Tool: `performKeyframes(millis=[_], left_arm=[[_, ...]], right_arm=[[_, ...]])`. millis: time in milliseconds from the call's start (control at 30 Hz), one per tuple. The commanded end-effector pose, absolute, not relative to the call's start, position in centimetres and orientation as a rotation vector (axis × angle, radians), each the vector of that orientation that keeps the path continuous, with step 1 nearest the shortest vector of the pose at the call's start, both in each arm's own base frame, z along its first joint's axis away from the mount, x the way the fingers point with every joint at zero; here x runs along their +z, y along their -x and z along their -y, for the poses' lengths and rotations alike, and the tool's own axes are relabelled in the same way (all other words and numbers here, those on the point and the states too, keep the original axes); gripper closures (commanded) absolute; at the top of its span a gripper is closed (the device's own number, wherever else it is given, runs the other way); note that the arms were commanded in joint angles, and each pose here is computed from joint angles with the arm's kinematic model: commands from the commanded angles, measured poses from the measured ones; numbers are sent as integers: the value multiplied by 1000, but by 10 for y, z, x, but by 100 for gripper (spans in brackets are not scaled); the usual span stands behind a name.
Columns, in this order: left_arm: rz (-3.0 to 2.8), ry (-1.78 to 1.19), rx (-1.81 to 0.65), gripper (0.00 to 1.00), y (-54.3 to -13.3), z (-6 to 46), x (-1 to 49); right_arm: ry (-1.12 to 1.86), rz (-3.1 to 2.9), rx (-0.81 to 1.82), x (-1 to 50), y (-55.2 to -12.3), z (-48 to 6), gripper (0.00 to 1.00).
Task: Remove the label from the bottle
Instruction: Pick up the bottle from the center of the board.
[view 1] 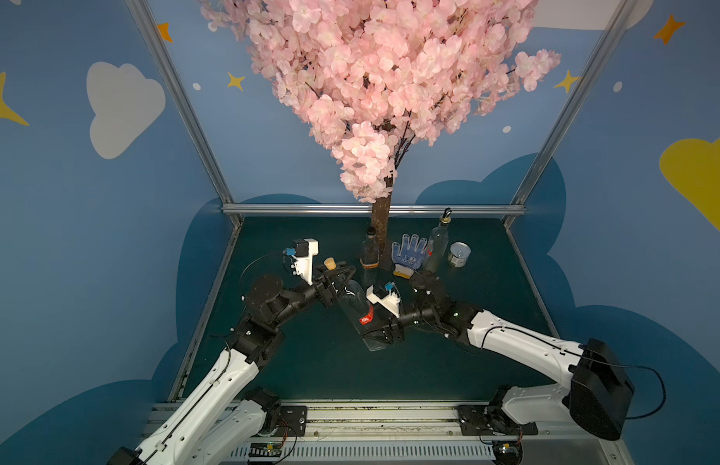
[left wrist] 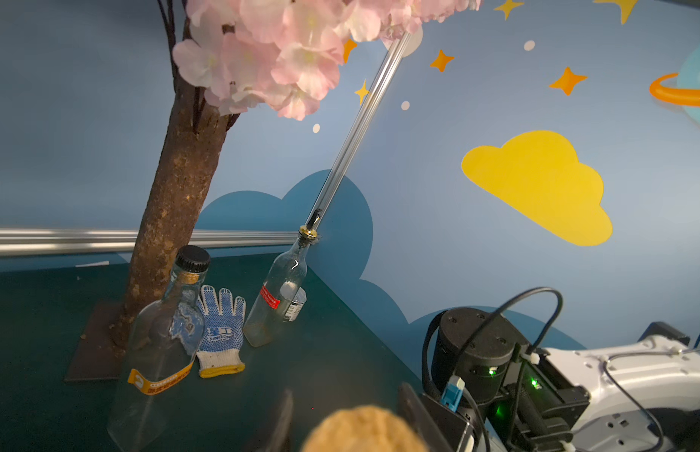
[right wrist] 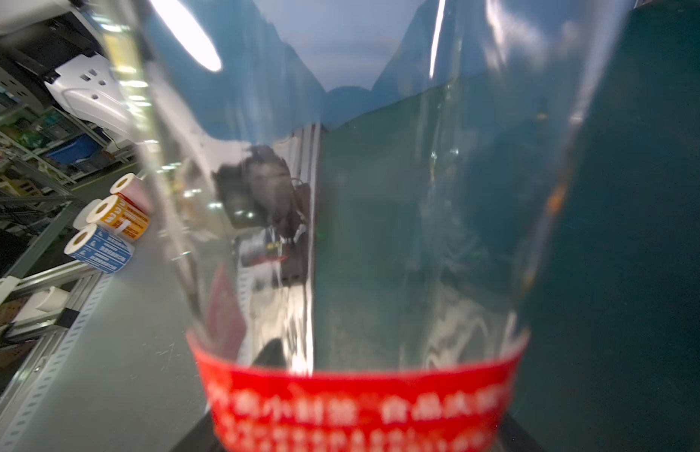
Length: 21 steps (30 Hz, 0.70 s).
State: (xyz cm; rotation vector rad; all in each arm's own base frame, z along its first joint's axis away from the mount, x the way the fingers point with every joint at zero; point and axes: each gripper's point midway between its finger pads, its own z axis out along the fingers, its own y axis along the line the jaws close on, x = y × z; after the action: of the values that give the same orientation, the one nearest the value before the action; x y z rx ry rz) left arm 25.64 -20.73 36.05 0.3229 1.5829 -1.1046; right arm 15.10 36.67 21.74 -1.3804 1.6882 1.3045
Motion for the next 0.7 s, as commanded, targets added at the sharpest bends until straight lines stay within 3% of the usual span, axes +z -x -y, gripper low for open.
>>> performKeyframes(millis=[0, 67, 100, 333, 400, 467, 500, 667], left_arm=[[-1542, -346, -1111, 77, -252, 208, 368], [-1548, -344, -1111, 95, -252, 208, 368], [-1553, -345, -1111, 98, -252, 208, 366], [-1621, -301, -1096, 98, -259, 206, 359], [-1666, -244, -1056, 98, -264, 200, 352], [-1709, -163, -994, 98, -271, 190, 344], [-1726, -124, -966, 98, -274, 184, 340], [-1813, 41, -858, 98, -286, 166, 318]], right_arm=[[1400, -1496, 1379, 261, -148, -375, 100], [1405, -1501, 1397, 259, -149, -375, 100], [1405, -1503, 1401, 259, -149, -376, 100], [1381, -1557, 1397, 253, -159, -379, 100], [1361, -1609, 1356, 246, -166, -378, 67], [1346, -1660, 1308, 237, -172, -376, 38], [1337, -1691, 1279, 231, -176, -374, 29], [1290, -1788, 1194, 212, -185, -360, 14]])
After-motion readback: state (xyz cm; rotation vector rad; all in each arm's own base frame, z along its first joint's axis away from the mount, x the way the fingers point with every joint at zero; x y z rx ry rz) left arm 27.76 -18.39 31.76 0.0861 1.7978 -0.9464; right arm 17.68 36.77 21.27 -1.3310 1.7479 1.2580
